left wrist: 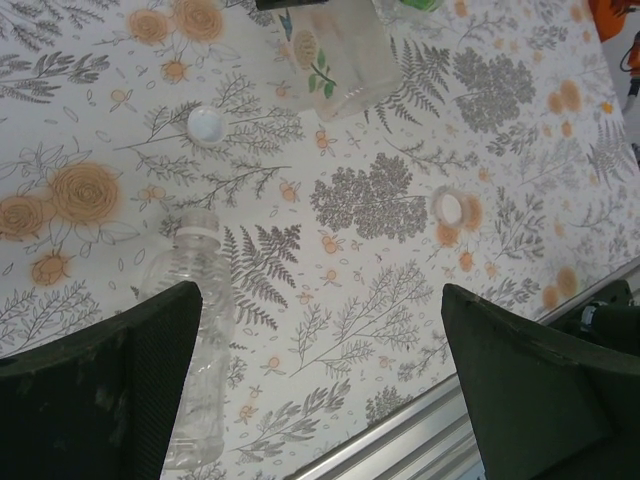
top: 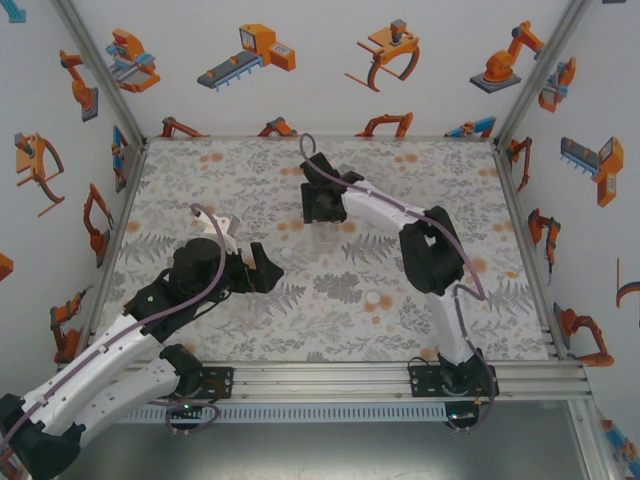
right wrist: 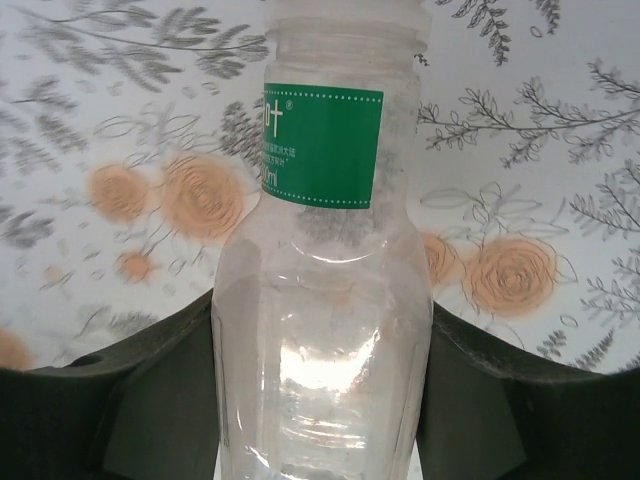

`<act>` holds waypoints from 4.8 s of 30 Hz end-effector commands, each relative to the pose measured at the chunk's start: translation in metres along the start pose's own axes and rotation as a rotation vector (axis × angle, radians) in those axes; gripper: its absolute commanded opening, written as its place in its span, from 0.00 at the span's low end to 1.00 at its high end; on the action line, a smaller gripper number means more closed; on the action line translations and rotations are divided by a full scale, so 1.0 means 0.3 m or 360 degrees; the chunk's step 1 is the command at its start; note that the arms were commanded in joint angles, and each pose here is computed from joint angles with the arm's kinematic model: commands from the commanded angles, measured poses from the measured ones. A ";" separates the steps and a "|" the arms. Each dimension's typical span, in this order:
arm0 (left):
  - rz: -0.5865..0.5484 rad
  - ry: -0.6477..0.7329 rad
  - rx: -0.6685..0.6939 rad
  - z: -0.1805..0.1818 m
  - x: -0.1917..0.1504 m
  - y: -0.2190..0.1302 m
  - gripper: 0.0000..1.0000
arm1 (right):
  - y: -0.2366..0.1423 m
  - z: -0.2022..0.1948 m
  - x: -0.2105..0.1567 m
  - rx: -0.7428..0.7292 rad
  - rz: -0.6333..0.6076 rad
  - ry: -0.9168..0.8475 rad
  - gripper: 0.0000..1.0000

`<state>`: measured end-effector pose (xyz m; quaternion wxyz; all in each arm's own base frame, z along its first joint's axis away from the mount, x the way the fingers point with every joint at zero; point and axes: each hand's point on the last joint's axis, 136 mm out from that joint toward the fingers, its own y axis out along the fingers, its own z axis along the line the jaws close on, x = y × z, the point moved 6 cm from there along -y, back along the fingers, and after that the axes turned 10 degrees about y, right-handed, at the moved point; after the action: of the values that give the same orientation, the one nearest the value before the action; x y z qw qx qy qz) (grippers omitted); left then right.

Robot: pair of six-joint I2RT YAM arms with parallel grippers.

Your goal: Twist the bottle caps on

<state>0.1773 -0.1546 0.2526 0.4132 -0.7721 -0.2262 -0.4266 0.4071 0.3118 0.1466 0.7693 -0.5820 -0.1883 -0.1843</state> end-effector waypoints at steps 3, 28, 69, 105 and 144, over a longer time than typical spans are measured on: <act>-0.0127 -0.0002 -0.0166 -0.039 0.032 0.010 0.97 | -0.309 0.077 0.091 0.0481 -0.0335 0.0039 0.40; -0.0978 0.0585 -0.1273 -0.438 0.320 -0.193 0.97 | -1.314 0.071 -0.101 0.2101 -0.1051 -0.0376 0.30; -0.1080 0.0615 -0.1938 -0.681 0.434 -0.279 0.53 | -1.506 0.111 -0.213 0.2553 -0.1253 -0.0516 0.30; -0.0537 0.0691 -0.0769 -0.317 0.229 -0.189 0.00 | -1.027 -0.187 -0.289 0.0691 -0.0766 -0.0298 0.66; -0.0340 0.0595 -0.0739 -0.287 0.138 -0.071 0.00 | -0.378 -0.382 -0.584 0.0050 0.0260 0.0024 0.59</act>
<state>0.1437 -0.2119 0.3173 0.2325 -0.7235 -0.1167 -0.6395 0.2042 0.1787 0.1226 0.7859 -0.5882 -0.1461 -0.1225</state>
